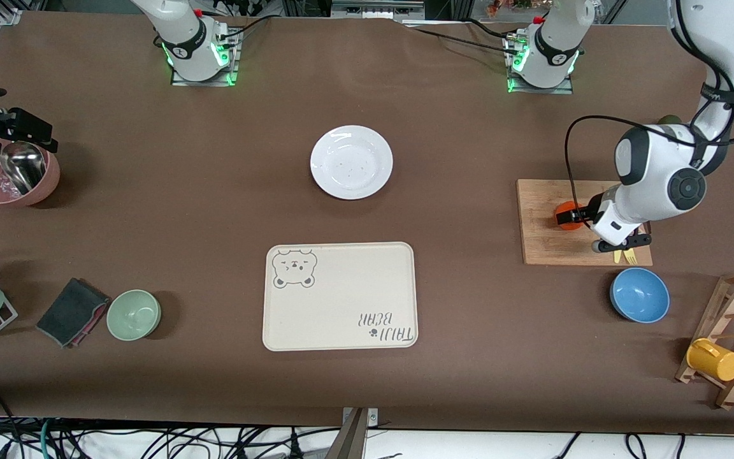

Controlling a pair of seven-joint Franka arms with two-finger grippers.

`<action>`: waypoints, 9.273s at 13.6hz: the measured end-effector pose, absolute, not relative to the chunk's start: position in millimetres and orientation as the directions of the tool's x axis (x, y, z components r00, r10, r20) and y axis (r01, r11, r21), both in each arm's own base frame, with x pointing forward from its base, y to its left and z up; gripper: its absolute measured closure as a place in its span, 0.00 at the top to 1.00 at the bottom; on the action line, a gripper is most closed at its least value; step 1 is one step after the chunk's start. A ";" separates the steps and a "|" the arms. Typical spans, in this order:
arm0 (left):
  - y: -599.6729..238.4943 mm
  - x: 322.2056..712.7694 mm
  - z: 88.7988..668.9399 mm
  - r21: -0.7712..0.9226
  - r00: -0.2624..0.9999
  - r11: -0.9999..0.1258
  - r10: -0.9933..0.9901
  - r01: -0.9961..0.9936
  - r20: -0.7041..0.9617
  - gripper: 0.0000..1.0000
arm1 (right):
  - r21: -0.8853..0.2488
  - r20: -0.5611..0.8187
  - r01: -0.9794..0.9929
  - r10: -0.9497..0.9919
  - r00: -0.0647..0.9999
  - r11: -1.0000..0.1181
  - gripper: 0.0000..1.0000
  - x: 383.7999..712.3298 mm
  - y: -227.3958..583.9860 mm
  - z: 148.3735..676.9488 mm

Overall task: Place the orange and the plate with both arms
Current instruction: 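Lower the left gripper and grasp the orange, then carry the orange with the left gripper onto the white plate, then release the orange on the plate and raise the left gripper, then grasp the white plate rim with the right gripper while the left gripper withdraws, then slide the plate with the right gripper onto the bear tray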

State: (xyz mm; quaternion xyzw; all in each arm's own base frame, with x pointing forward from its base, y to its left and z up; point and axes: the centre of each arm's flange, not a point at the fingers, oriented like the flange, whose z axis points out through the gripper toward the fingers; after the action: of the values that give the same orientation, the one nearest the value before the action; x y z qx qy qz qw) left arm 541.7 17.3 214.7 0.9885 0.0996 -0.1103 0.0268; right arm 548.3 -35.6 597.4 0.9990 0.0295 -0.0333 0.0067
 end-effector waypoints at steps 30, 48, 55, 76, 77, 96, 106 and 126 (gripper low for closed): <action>-432.7 425.6 375.2 0.256 0.992 -0.960 0.091 0.110 -0.088 0.78 | 0.011 -0.067 0.059 0.058 0.996 -0.998 1.00 548.3 -35.6 597.4; -526.8 386.5 189.9 0.186 0.945 -0.942 0.236 0.280 -0.228 0.78 | 0.011 -0.068 0.058 0.058 0.996 -0.998 1.00 548.2 -36.2 597.2; -515.2 410.3 200.0 0.185 0.938 -0.931 0.276 0.316 -0.211 1.00 | 0.008 -0.096 0.061 0.060 0.994 -0.998 1.00 546.2 -34.9 593.2; -100.2 541.9 533.4 -0.034 0.968 -0.971 0.239 0.237 -0.080 1.00 | -0.591 -0.387 0.003 0.287 0.876 -0.807 1.00 508.3 213.5 307.7; -74.2 539.4 539.8 -0.040 0.968 -0.973 0.232 0.229 -0.101 1.00 | -0.619 -0.369 0.019 0.311 0.876 -0.785 1.00 497.6 220.9 295.4; 9.5 546.4 597.4 -0.006 0.989 -0.994 0.108 0.108 -0.106 1.00 | -0.893 -0.074 0.062 0.282 0.956 -0.446 0.48 422.1 262.4 117.3; 11.8 546.2 593.9 -0.008 0.986 -0.994 0.107 0.107 -0.131 1.00 | -0.891 -0.091 0.047 0.280 0.956 -0.451 0.09 418.7 261.7 109.1; 13.1 544.4 598.6 -0.008 0.984 -0.994 0.109 0.109 -0.140 1.00 | -0.870 -0.020 0.046 0.128 0.992 -0.491 0.04 658.1 163.2 206.4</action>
State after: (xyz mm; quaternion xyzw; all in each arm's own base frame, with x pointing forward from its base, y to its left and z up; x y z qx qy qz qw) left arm 544.4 13.1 598.6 0.9960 0.0549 -0.0702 -0.0003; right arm 658.1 163.2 206.4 0.8624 0.0504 -0.0410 -0.5020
